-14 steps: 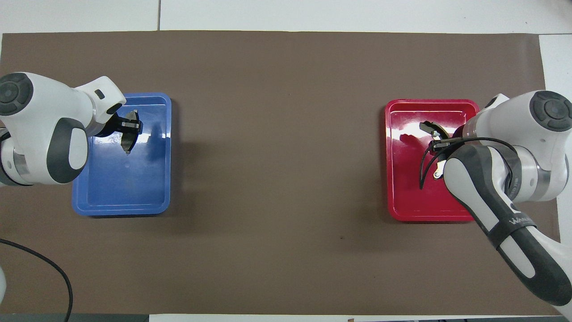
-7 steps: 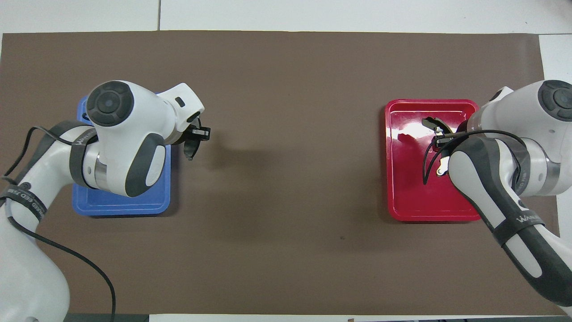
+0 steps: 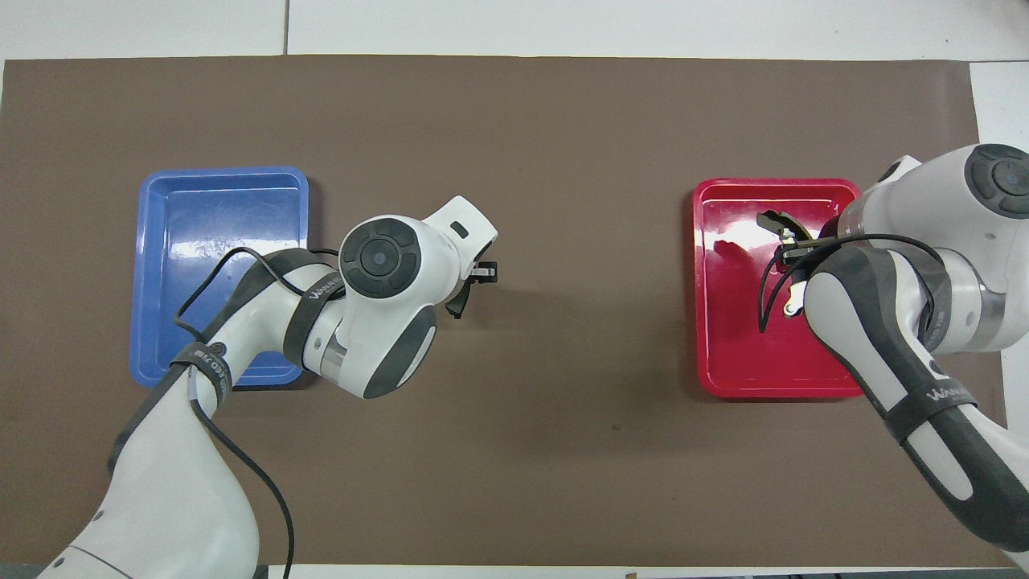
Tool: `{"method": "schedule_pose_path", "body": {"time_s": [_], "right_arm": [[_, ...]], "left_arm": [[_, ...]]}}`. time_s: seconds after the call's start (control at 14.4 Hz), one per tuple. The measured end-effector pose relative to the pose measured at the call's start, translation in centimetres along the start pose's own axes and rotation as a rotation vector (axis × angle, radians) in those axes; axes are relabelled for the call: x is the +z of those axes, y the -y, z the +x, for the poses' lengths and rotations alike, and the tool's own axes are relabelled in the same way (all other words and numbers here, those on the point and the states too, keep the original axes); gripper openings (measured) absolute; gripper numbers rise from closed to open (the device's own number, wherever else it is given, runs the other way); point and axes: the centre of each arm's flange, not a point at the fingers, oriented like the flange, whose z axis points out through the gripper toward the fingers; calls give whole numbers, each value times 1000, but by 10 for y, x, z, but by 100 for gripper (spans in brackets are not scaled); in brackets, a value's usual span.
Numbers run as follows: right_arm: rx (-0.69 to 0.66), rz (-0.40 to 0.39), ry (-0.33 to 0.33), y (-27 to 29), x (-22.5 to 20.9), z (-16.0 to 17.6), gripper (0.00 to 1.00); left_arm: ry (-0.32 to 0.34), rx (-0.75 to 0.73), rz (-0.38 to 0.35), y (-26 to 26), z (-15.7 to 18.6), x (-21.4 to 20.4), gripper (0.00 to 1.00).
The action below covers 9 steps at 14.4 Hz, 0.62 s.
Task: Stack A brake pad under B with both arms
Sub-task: 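Carry the pad with the left gripper toward the table center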
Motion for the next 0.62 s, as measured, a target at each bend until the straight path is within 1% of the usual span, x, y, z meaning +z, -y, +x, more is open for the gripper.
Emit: {"method": "schedule_pose_path", "body": {"time_s": [0.14,0.35,0.49,0.55,0.62], "right_arm": [[0,0,0,0,0,0,44],[0,0,0,0,0,0,44],[0,0,0,0,0,0,44],[-1,0,0,0,0,0,44],[-1,0,0,0,0,0,44]], "left_arm": [[-4,-44,-9,-17,-7,18,41],[-14,-100,-22,-28,-9,31,41],[-11,-112,-24,-34,-13,38,41],[-10,-115,-23,-35,-14,39,44],[-11,-116,-24,-35,-14,39,52]]}}
